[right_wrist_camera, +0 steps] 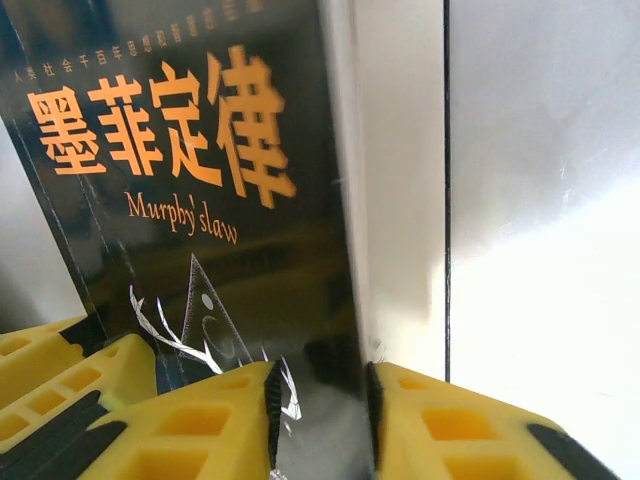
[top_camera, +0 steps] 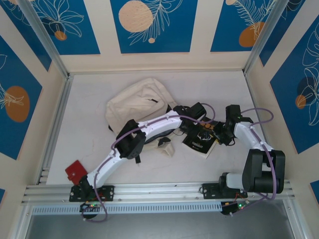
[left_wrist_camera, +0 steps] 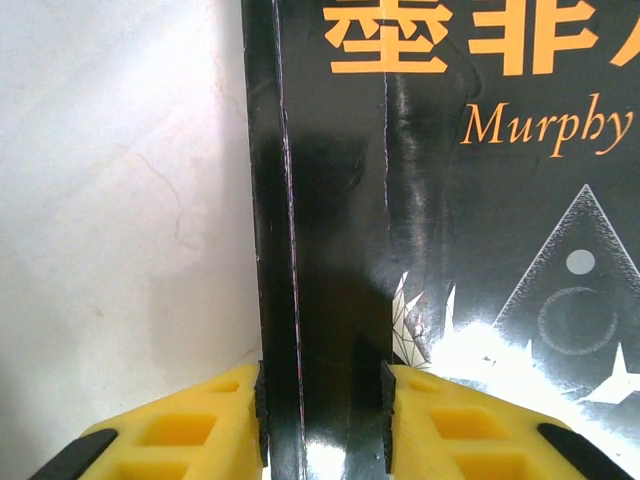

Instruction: Pack books, pencil case, and school supplies into a backpack

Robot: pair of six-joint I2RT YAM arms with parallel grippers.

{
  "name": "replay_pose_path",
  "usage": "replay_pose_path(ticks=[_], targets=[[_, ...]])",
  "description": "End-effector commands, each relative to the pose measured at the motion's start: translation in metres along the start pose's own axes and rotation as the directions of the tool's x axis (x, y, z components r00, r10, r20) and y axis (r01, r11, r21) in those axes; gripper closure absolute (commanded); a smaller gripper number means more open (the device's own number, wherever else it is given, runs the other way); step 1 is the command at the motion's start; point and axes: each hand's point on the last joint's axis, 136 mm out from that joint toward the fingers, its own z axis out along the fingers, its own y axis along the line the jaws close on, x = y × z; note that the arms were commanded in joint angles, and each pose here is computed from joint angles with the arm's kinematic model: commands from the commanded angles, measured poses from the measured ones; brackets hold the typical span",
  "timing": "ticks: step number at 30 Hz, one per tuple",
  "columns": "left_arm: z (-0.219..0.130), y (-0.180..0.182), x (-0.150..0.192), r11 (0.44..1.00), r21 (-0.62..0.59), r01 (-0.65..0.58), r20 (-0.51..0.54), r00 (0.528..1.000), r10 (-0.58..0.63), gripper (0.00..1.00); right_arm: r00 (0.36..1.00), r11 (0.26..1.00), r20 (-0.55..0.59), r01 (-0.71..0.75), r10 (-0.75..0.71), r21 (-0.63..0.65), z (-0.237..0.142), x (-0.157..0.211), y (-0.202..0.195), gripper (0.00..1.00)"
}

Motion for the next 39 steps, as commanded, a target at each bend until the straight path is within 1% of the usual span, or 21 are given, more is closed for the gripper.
replay_pose_path(ticks=[1,6,8,11,16,19,20,22,25,30,35,39], targets=[[0.026,-0.004,0.032,0.999,-0.003,-0.042,-0.108,0.993,0.041,0.68,0.999,0.996,-0.02,0.024,-0.025,-0.082,-0.006,0.004,0.021,0.74],[0.008,-0.005,0.02,0.999,0.004,-0.045,-0.073,0.996,0.046,0.68,0.999,0.998,0.015,0.029,-0.028,-0.055,-0.009,0.0,0.016,0.87],[-0.005,-0.007,0.011,0.999,0.019,-0.044,-0.046,0.998,0.045,0.68,0.999,0.998,0.034,0.034,-0.032,-0.055,-0.012,-0.002,0.016,0.93],[-0.038,-0.01,-0.01,0.998,0.043,-0.045,0.022,0.999,0.044,0.66,0.996,0.995,0.071,0.055,-0.05,-0.079,-0.02,-0.005,0.021,1.0],[-0.112,-0.011,-0.039,0.994,0.093,-0.048,0.149,0.988,0.034,0.52,0.984,0.969,0.137,0.144,-0.118,-0.201,-0.044,-0.01,0.047,1.0],[-0.147,-0.004,-0.046,0.994,0.098,-0.044,0.205,0.978,0.023,0.39,0.97,0.934,0.185,0.209,-0.16,-0.289,-0.065,-0.011,0.067,1.0],[-0.156,-0.001,-0.048,0.994,0.102,-0.039,0.219,0.976,0.016,0.37,0.965,0.922,0.198,0.228,-0.171,-0.313,-0.072,-0.012,0.073,1.0],[-0.175,0.011,-0.05,0.994,0.111,-0.012,0.248,0.969,-0.015,0.31,0.951,0.884,0.228,0.284,-0.21,-0.372,-0.088,-0.01,0.089,1.0],[-0.193,0.027,-0.049,0.99,0.138,0.033,0.271,0.96,-0.07,0.23,0.93,0.826,0.263,0.353,-0.257,-0.44,-0.111,-0.006,0.108,1.0],[-0.214,0.058,-0.042,0.97,0.21,0.124,0.29,0.939,-0.183,0.14,0.891,0.716,0.338,0.448,-0.304,-0.536,-0.151,0.0,0.136,1.0],[-0.23,0.078,-0.035,0.917,0.346,0.196,0.29,0.907,-0.304,0.06,0.864,0.555,0.359,0.502,-0.353,-0.664,-0.183,0.017,0.165,1.0],[-0.244,0.09,-0.031,0.853,0.463,0.243,0.282,0.871,-0.401,0.03,0.845,0.433,0.361,0.518,-0.396,-0.738,-0.201,0.029,0.184,1.0]])
